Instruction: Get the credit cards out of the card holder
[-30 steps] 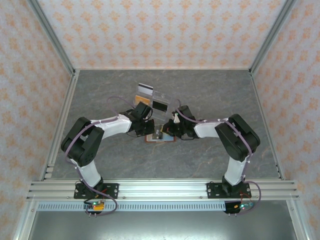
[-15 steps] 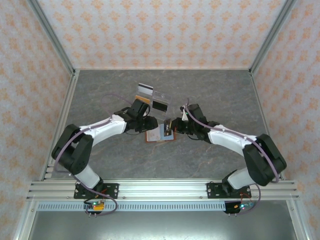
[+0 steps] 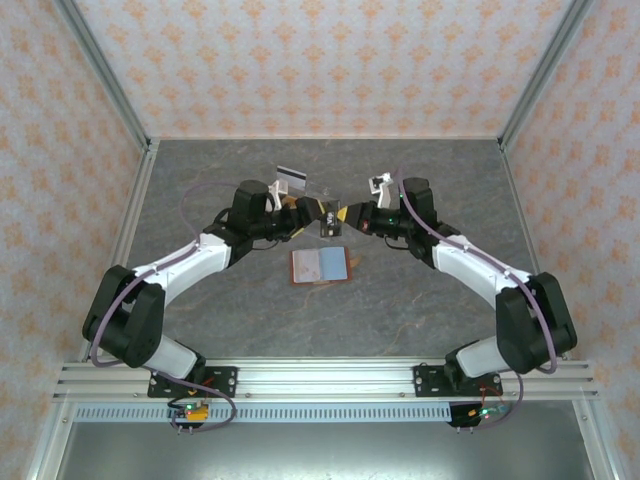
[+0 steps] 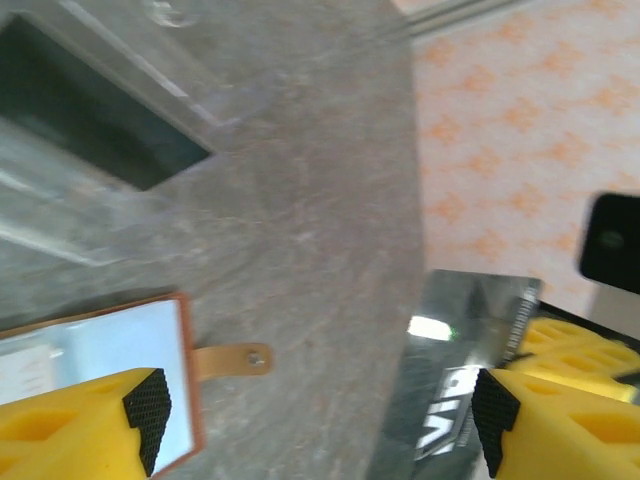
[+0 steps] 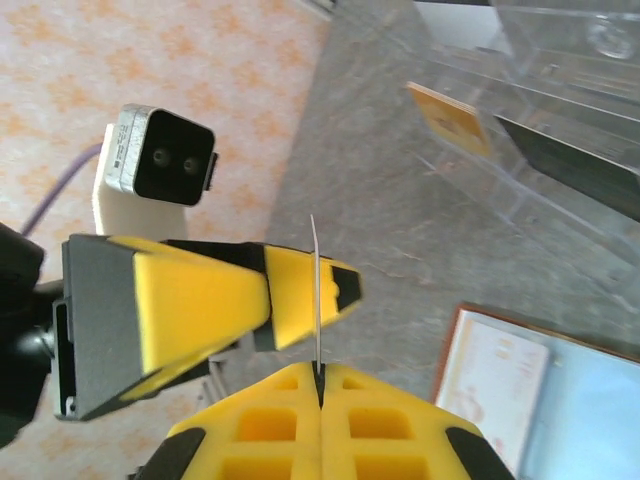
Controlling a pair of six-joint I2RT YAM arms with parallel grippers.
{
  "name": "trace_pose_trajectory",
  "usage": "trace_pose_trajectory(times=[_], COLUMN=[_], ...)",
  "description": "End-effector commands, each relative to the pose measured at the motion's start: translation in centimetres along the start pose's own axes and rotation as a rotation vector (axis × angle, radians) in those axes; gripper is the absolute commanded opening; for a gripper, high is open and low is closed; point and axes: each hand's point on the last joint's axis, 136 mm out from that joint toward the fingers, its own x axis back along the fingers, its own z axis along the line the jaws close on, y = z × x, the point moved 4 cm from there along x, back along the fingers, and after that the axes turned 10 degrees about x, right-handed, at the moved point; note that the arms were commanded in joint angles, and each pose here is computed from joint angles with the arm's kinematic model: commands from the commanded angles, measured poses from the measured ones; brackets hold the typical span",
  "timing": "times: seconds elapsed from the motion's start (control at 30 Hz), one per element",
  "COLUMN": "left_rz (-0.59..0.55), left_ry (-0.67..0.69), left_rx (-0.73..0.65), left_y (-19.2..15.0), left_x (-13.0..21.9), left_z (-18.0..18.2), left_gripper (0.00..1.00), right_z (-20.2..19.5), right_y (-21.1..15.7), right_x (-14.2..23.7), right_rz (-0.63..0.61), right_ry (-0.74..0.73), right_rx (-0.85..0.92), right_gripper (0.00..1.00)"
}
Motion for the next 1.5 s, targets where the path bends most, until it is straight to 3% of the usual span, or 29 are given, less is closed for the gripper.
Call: trace_pose_trajectory(times=[0.0, 0.17, 0.37, 0.57, 0.83, 1.0, 1.03, 1.13, 1.3, 1.47], left_rz=[0.058, 0.053, 0.034, 0.018, -0.022, -0.044, -0.049, -0.070, -0.139, -0.210], left_ry=[-0.184, -0.277, -0.336, -0.346, -0.378, -0.347, -0.332, -0.225, 0.117, 0.392], left_rx=[-0.020, -0.061, -0.117, -0.124, -0.095, -0.070, -0.067, -0.071, -0.094, -0.122], left_y=[0.2, 0.6, 0.2, 0.2, 0.7, 1.0, 1.0, 1.0, 1.9, 3.4], left_x=[-0.1, 0.8, 2.3, 2.8, 3.1, 3.0, 3.0, 3.1, 4.3, 7.1], left_z=[-3.1, -5.2, -6.6, -6.9, -7.6, -6.9, -6.6, -5.2, -0.4, 4.4], left_gripper=[0.80, 0.64, 0.34, 0.02, 0.00, 0.00, 0.03, 0.30, 0.68, 0.88], right_z=[2.7, 3.3, 3.5, 3.7, 3.9, 4.0, 3.9, 3.0, 1.2, -0.4], right_y=[2.6, 3.8, 4.2, 4.5, 4.4, 4.6, 4.5, 4.2, 4.1, 5.0], right_x=[0.0, 0.3, 0.2, 0.1, -1.3, -1.3, -1.3, -1.3, -1.2, -2.1], right_rz=[-0.028, -0.045, -0.051, -0.074, -0.079, -0.092, -0.093, -0.077, -0.016, 0.054], right_ry=[0.158, 0.198, 0.235, 0.277, 0.317, 0.312, 0.299, 0.178, -0.107, -0.315], right_rx=[0.027, 0.022, -0.006, -0.027, -0.100, -0.096, -0.090, -0.041, 0.156, 0.356], right_gripper=[0.00, 0.00, 0.00, 0.13, 0.20, 0.10, 0.07, 0.01, 0.00, 0.00])
